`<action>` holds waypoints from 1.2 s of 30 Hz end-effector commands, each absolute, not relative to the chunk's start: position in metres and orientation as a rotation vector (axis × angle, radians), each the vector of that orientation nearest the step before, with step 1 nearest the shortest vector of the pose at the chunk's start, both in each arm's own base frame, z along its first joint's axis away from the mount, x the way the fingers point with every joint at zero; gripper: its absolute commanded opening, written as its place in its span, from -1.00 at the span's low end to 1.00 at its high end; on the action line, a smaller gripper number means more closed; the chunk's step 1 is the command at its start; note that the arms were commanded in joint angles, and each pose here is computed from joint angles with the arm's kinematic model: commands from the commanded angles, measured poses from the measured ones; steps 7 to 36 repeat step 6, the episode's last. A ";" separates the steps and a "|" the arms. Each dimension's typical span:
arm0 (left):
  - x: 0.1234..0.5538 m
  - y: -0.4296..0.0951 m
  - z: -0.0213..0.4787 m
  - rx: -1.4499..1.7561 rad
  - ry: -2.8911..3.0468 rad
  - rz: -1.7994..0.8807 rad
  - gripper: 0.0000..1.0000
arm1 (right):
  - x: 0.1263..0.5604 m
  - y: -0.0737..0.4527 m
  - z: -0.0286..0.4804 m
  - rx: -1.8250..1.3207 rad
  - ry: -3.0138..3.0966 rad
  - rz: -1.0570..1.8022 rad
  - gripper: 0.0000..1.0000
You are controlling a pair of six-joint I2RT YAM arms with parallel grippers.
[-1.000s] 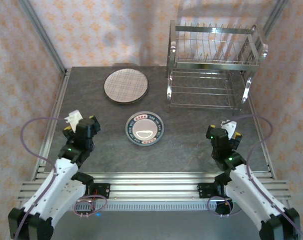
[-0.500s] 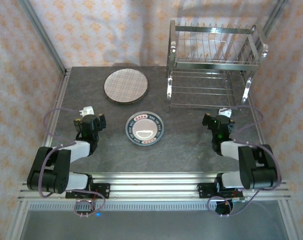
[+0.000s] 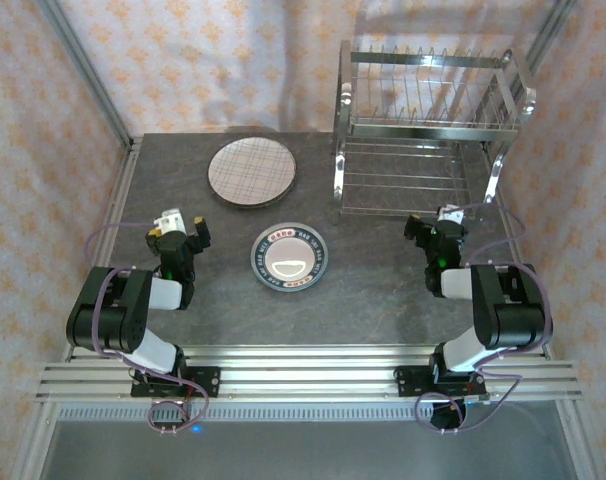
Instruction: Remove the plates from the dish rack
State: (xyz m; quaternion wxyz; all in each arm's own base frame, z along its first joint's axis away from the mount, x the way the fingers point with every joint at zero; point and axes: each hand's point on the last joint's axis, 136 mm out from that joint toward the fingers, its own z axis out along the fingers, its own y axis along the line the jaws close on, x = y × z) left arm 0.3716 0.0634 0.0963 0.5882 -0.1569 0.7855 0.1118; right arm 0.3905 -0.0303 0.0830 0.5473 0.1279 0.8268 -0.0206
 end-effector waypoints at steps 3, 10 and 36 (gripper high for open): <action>0.384 0.062 0.101 -0.346 1.853 0.269 0.99 | 0.393 -0.031 0.088 0.302 1.948 -0.053 0.98; 0.381 0.060 0.100 -0.337 1.841 0.260 0.99 | 0.393 -0.030 0.088 0.301 1.948 -0.053 0.98; 0.381 0.060 0.100 -0.337 1.841 0.260 0.99 | 0.393 -0.030 0.088 0.301 1.948 -0.053 0.98</action>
